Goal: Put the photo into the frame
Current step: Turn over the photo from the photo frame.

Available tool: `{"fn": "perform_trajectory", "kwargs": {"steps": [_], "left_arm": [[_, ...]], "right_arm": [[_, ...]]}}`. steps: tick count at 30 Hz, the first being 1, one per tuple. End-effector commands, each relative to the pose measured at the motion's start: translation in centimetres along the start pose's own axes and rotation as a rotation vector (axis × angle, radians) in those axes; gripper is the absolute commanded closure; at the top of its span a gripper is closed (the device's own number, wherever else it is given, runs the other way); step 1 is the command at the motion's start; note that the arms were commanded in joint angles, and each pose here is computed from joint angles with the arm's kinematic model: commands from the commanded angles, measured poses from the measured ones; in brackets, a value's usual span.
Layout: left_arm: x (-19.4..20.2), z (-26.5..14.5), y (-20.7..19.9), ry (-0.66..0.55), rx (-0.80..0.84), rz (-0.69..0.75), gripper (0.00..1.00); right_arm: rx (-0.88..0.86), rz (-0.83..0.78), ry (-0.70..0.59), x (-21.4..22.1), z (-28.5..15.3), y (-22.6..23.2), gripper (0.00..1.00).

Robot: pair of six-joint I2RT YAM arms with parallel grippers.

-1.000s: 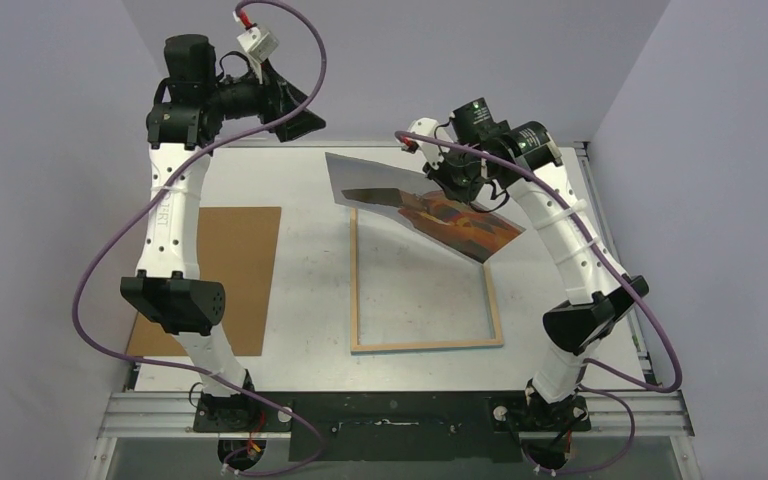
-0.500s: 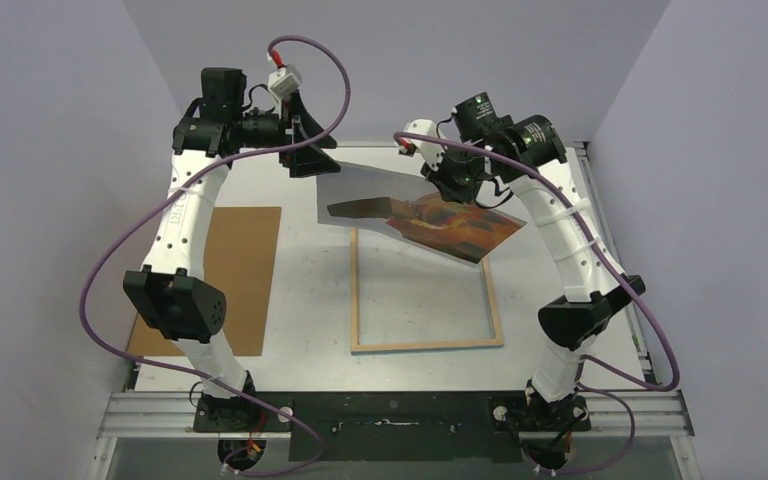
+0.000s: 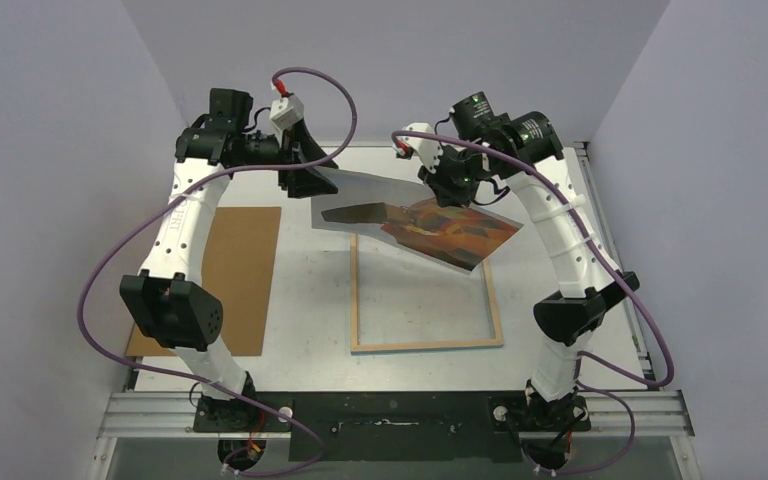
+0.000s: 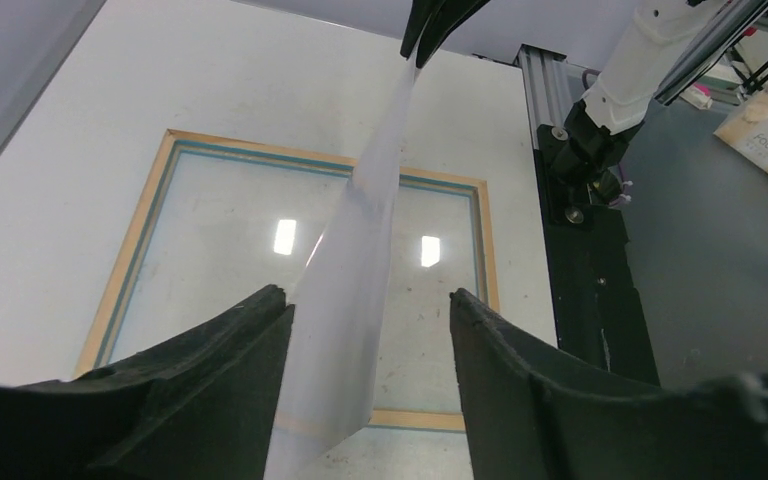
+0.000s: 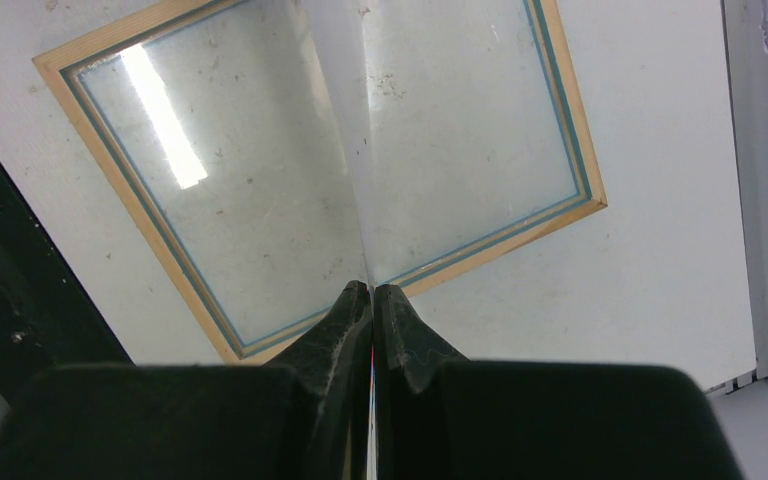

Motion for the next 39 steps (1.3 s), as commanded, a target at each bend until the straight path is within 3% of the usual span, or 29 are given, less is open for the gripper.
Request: {"fn": "perform_trajectory", "kwargs": {"steps": [1,7,10,14,16,19,21,22,26,29,32,35,39], "left_arm": [[-0.1,0.0,-1.3,-0.021,0.055,0.114,0.49],[-2.1,-0.9,-1.6,-0.064,0.042,0.124,0.90],[-2.8,-1.1,-1.9,-0.061,0.022,0.139,1.00],[-2.8,-0.9,-2.1,-0.058,0.033,0.141,1.00],[-2.8,-0.9,-2.2,-0.054,0.023,0.141,1.00],[-3.3,-1.2,-2.4,-0.048,-0.016,0.152,1.00],[-3.7,-1.4,-2.4,-0.039,-0.063,0.160,1.00],[-4.0,-1.5,-2.3,-0.038,-0.093,0.160,1.00],[-5.2,-1.8,-1.9,-0.042,-0.195,0.168,1.00],[-7.3,-2.2,-0.9,-0.091,-0.309,0.154,1.00],[-10.0,-2.6,-0.9,-0.167,-0.423,0.157,1.00],[-11.2,-3.2,-0.8,-0.210,-0.547,0.154,1.00],[-11.3,-3.3,-0.8,-0.200,-0.658,0.159,1.00]], "right_arm": [[-0.004,-0.036,-0.073,-0.5,-1.5,0.3,1.00],[-0.007,-0.032,-0.075,-0.2,-1.6,0.3,1.00],[0.029,-0.007,-0.086,-0.3,-1.7,0.1,0.96],[0.079,0.011,-0.121,-0.6,-2.0,-0.2,0.87],[0.117,0.038,-0.130,-0.8,-2.2,-0.4,0.76],[0.224,0.104,-0.154,-1.1,-2.5,-1.0,0.37],[0.319,0.178,-0.199,-1.4,-2.9,-1.6,0.17],[0.355,0.223,-0.235,-1.3,-3.1,-2.0,0.13],[0.385,0.369,-0.430,-2.0,-4.7,-2.5,0.08],[0.467,0.568,-0.564,-2.3,-6.2,-2.8,0.07],[0.550,0.856,-0.720,-1.9,-7.5,-3.6,0.07],[0.588,1.334,-0.756,-0.3,-7.8,-4.1,0.17],[0.444,1.576,-0.929,-1.2,-6.6,-3.9,0.18]]}}
Point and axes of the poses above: each gripper's point midway between its finger pads, its own z axis out along the fingers, its own y axis along the line the jaws close on, x = y × z, the point moved 10 cm from there along -z, back along the fingers, and after that the axes turned 9 degrees about -z, right-handed, at the moved point
